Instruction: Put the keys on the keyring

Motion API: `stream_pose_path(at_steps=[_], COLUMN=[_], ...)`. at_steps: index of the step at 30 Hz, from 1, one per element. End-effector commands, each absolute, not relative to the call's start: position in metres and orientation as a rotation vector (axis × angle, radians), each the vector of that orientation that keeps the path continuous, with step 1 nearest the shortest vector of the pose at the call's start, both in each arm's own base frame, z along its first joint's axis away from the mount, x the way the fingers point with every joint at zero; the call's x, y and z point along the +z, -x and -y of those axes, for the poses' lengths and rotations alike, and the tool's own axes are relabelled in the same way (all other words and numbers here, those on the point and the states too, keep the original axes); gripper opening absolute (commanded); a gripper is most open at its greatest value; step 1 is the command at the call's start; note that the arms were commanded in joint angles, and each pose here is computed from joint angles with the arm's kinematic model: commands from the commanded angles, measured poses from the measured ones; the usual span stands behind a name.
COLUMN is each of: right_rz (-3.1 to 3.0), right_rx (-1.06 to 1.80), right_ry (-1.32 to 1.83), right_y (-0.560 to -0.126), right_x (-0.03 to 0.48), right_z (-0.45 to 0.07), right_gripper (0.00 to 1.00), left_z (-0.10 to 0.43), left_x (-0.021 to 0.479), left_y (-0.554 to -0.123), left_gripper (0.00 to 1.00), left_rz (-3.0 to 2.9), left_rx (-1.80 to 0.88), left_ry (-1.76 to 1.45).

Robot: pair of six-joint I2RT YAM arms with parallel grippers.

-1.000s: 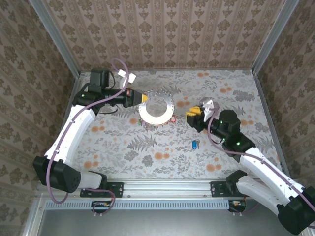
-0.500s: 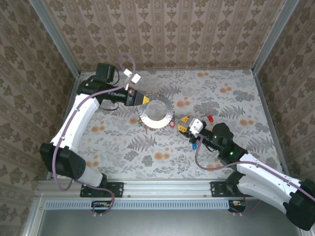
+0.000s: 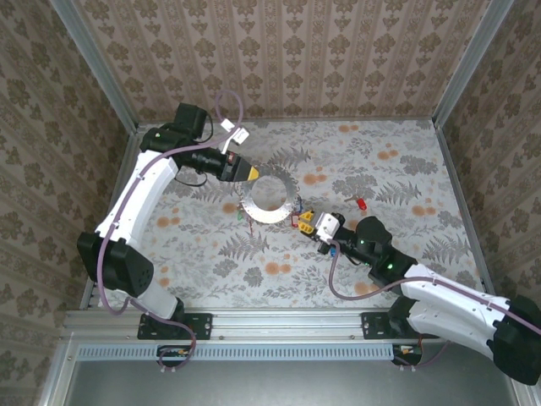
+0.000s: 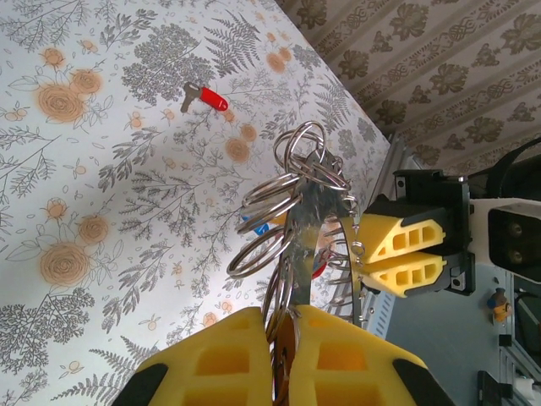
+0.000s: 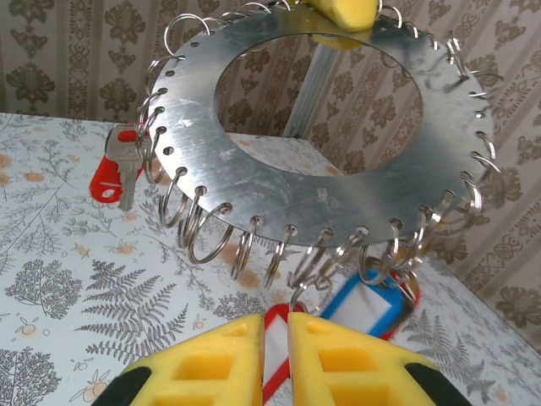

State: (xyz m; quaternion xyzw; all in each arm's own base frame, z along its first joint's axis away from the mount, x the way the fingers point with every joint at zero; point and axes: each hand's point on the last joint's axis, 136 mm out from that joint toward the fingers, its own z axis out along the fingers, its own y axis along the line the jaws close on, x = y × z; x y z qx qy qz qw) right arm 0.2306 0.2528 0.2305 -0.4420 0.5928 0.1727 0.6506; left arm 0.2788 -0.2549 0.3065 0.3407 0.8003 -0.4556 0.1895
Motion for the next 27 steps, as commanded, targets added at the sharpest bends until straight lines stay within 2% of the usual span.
stream_pose_path(at_steps=[1,20,27], right_rz=[-1.306,-1.323,-1.362], right_rx=[0.363,0.351,0.287], right_ry=[0.974,0.985,0.948], right_y=[-0.233,-0.234,-0.238], right_x=[0.240,0.234,0.224], right_z=[-0.255,-0.261,-0.248], right_gripper=[0.17,0.16,0.19], left_z=[0.258,0.258,0.256], left_x=[0.320,0.328,0.328], left_y=[-0.273,-0.264,-0.257], left_gripper=[0.00,0.00,0.00], left_rz=[-2.190,-2.140,-2.104], left_rx=[-1.299,-1.315,-1.251], left_ry=[-0.998,-1.024,-1.087])
